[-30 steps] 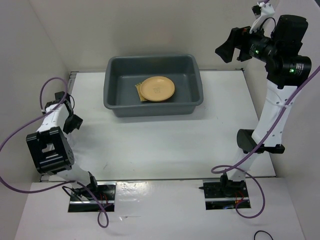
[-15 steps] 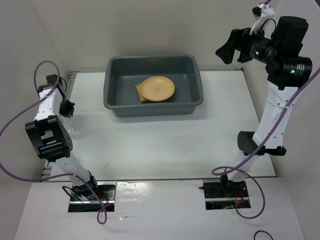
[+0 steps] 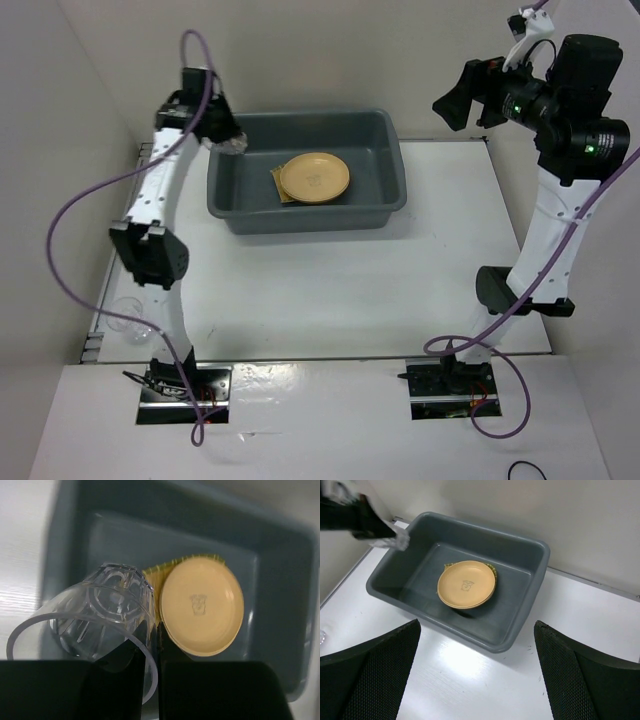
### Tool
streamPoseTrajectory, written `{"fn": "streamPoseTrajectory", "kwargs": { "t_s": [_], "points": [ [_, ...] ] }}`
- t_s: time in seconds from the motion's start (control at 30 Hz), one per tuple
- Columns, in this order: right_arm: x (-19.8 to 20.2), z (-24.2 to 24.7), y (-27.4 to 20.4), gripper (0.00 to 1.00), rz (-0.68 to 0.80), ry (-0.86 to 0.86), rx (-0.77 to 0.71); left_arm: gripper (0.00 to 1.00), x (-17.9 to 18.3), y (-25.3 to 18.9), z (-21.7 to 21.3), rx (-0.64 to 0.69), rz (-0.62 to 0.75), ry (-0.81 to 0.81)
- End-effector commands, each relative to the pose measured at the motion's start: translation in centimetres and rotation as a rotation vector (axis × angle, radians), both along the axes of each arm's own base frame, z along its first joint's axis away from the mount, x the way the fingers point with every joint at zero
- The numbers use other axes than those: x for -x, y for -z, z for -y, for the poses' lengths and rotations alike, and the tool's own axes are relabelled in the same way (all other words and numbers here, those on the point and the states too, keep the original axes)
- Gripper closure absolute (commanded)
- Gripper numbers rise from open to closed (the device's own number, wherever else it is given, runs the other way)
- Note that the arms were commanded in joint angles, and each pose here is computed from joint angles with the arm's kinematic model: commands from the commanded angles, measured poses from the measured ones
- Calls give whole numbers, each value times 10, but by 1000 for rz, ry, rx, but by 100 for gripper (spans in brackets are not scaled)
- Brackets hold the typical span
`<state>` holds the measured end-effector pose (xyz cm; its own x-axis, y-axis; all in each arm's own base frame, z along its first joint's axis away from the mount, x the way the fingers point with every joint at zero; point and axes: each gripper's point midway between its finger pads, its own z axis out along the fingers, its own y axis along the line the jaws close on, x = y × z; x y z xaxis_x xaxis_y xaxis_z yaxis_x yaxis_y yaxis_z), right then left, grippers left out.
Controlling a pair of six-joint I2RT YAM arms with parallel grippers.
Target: Place the mixed dishes into the plastic bin
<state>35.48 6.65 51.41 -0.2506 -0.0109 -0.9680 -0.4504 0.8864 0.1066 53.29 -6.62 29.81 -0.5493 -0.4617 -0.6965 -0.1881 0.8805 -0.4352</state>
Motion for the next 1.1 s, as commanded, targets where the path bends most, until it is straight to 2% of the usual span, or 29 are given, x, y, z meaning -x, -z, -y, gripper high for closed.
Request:
{"fn": "streamPoseTrajectory", "kwargs": {
  "t_s": [0.0, 0.03, 0.07, 0.13, 0.3, 0.5, 0.8, 0.9, 0.97, 1.0, 1.07],
  "points": [
    [29, 1, -24, 2, 76, 10, 4, 100, 13, 69, 43, -208, -216, 132],
    [28, 2, -24, 2, 76, 19, 6, 100, 16, 63, 52, -235, -221, 136],
    [33, 2, -27, 2, 88, 19, 7, 100, 15, 87, 66, -282, -273, 149],
    [36, 2, -28, 2, 89, 19, 7, 100, 24, 98, 75, -308, -340, 163],
    [45, 1, -31, 2, 103, 17, 16, 100, 28, 120, 102, -300, -383, 205],
    [47, 2, -31, 2, 104, 26, 18, 100, 31, 137, 101, -318, -430, 174],
    [47, 2, -31, 2, 104, 26, 18, 100, 51, 193, 90, -383, -599, 175],
    [47, 2, -31, 2, 104, 26, 18, 99, 53, 194, 86, -392, -608, 148],
    [43, 3, -29, 2, 95, 26, 17, 93, 47, 179, 88, -379, -562, 143],
    [43, 3, -29, 2, 95, 26, 17, 86, 44, 174, 87, -381, -544, 136],
    [43, 3, -29, 2, 95, 26, 17, 57, 39, 146, 90, -362, -473, 145]
  ]
}}
